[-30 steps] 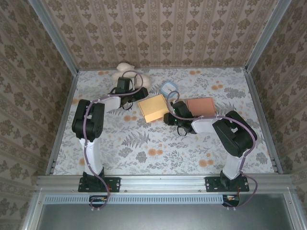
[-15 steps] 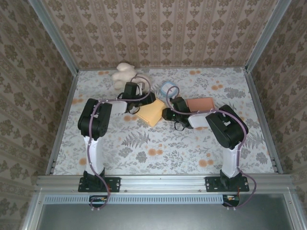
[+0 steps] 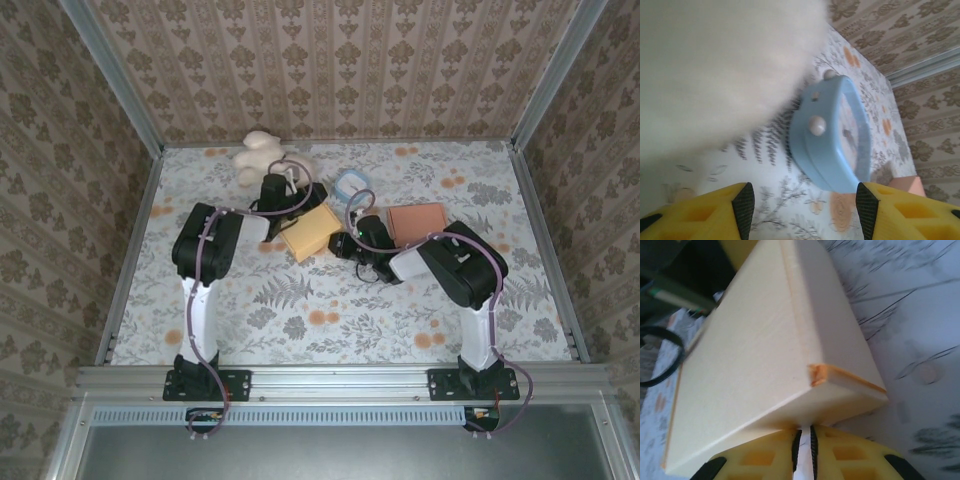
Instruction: Fold the paper box
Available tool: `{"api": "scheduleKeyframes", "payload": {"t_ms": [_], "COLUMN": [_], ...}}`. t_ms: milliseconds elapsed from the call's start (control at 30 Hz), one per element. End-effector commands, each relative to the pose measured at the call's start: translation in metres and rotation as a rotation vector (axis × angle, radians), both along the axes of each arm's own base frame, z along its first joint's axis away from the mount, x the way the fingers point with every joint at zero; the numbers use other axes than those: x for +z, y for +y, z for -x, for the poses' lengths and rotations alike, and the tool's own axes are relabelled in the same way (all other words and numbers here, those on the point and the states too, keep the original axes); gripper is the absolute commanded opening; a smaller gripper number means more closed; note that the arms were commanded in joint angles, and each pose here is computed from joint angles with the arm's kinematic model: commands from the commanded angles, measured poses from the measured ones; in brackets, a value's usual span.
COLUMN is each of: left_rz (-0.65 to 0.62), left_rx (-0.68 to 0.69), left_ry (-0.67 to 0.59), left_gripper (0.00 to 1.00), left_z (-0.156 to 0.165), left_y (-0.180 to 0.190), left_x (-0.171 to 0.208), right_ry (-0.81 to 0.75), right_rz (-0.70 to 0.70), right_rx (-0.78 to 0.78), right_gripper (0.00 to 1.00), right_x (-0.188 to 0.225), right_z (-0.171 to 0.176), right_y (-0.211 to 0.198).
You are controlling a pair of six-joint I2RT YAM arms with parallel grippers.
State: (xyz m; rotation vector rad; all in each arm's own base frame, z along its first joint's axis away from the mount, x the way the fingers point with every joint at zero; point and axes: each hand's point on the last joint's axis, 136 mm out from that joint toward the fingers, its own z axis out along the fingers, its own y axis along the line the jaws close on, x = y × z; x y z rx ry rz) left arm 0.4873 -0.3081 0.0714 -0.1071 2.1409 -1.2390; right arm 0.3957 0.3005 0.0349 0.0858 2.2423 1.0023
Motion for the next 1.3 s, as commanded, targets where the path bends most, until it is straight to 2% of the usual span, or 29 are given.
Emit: {"api": "scheduleKeyframes", "payload": {"t_ms": [0, 133, 333, 500, 733, 933, 1133, 1233, 1267], "left_rz": [0.076, 0.042, -0.024, -0.050, -0.138, -0.195, -0.303, -0.400, -0.443], "left_rx": [-0.264, -0.268, -0.255, -0.229, -0.170, -0.129, -0.035, 0.051, 0.126], "left_ry": [0.170, 0.185, 0.192, 0.183, 0.092, 0.008, -0.080, -0.132, -0.150], "left_gripper": [0.59, 0.59, 0.59, 0.59, 0.61, 0.63, 0.64, 0.65, 0.67], "left_z": [0.084, 0.085, 0.076, 0.058, 0.026, 0.011, 0.032, 0.052, 0.051], "left_y": [-0.078, -0.082, -0.080, -0.070, -0.045, -0.024, 0.020, 0.055, 0.084], "left_x": [-0.011, -0.011, -0.018, -0.011, 0.036, 0.081, 0.116, 0.122, 0.124], "right_ry": [-0.181, -0.189, -0.207, -0.175, -0.175, -0.188, -0.291, -0.346, -0.367], "right_rz": [-0.179, -0.137, -0.071, -0.035, 0.045, 0.146, 0.360, 0.505, 0.549], "right_rx": [0.092, 0.009, -0.129, -0.213, -0.231, -0.241, -0.300, -0.372, -0.398], "right_gripper": [0.19, 0.19, 0.20, 0.25, 0.36, 0.40, 0.46, 0.58, 0.62], "right_x": [0.075, 0.073, 0.063, 0.049, 0.049, 0.054, 0.094, 0.122, 0.133], "right_z": [-0.002, -0.009, 0.002, 0.015, 0.041, 0.066, 0.081, 0.086, 0.087], "right_y": [0.043, 0.032, 0.009, -0.017, -0.045, -0.067, -0.117, -0.154, -0.169]}}
